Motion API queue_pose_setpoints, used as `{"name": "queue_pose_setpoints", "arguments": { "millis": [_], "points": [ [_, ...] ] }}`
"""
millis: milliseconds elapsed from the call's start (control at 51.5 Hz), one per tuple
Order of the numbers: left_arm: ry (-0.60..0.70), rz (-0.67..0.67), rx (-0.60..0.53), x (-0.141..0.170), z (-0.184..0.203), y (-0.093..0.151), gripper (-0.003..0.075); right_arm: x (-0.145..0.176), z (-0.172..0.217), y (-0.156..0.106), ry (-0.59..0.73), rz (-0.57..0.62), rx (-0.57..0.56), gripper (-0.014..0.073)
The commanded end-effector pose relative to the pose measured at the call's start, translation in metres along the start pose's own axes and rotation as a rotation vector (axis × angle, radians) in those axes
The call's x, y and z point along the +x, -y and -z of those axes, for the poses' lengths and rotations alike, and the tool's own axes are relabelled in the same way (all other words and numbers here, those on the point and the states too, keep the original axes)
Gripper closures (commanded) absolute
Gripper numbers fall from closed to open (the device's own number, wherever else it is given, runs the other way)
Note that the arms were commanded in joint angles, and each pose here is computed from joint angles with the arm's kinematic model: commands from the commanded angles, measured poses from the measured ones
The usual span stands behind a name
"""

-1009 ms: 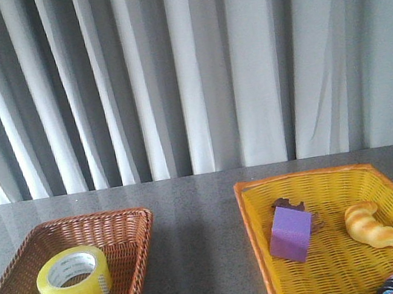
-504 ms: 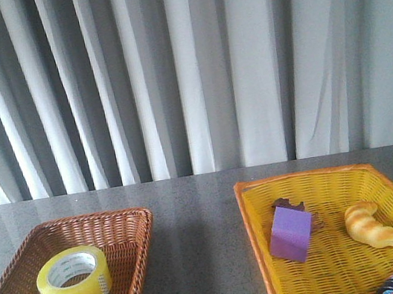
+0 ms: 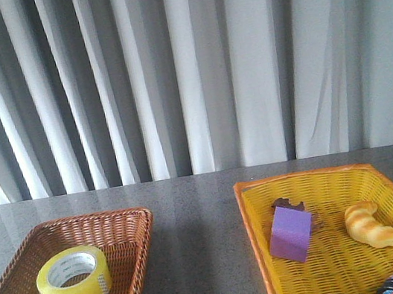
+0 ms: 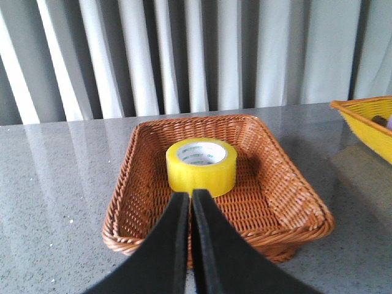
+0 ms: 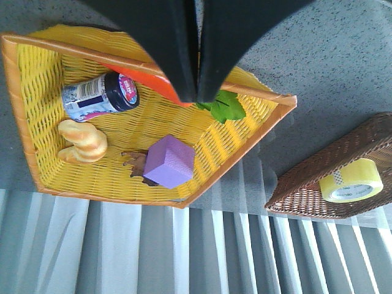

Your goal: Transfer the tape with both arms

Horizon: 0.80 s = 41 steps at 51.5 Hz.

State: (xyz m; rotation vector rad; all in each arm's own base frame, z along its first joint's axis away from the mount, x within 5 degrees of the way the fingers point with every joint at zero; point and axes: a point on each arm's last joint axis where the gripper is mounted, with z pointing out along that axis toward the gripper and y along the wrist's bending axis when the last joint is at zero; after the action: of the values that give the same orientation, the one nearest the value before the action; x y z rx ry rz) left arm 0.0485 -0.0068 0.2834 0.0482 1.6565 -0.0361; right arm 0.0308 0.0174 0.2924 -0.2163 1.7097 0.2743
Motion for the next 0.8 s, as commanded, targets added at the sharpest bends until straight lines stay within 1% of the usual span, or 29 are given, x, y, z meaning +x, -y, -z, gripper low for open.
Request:
{"name": "queue_pose_setpoints", "arguments": {
  "millis": [0, 136, 213, 330, 640, 737, 776],
  "points": [
    [0.147, 0.006, -0.057, 0.010, -0.006, -0.006, 0.0726, -0.014, 0.000, 0.001, 0.076, -0.005, 0.013, 0.0600],
    [0.228, 0.008, -0.079, 0.043, -0.001, -0.007, 0.0726, -0.014, 0.000, 0.001, 0.076, -0.005, 0.013, 0.0600],
    [0.208, 0.010, -0.090, 0.054, -0.007, -0.008, 0.0726, -0.013, 0.000, 0.001, 0.075, -0.005, 0.012, 0.0600],
    [0.167, -0.035, -0.096, 0.069, -0.011, -0.009, 0.0726, -0.013, 0.000, 0.001, 0.075, -0.005, 0.012, 0.0600],
    [0.174, -0.027, -0.099, 0.069, -0.011, -0.009, 0.0726, -0.013, 0.000, 0.001, 0.074, -0.004, 0.012, 0.0600],
    [0.174, -0.066, -0.104, 0.069, -0.011, -0.009, 0.0726, -0.013, 0.000, 0.001, 0.074, -0.004, 0.012, 0.0600],
    [0.174, -0.062, -0.105, 0.069, -0.011, -0.009, 0.0726, -0.013, 0.000, 0.001, 0.074, -0.004, 0.012, 0.0600]
  ]
}}
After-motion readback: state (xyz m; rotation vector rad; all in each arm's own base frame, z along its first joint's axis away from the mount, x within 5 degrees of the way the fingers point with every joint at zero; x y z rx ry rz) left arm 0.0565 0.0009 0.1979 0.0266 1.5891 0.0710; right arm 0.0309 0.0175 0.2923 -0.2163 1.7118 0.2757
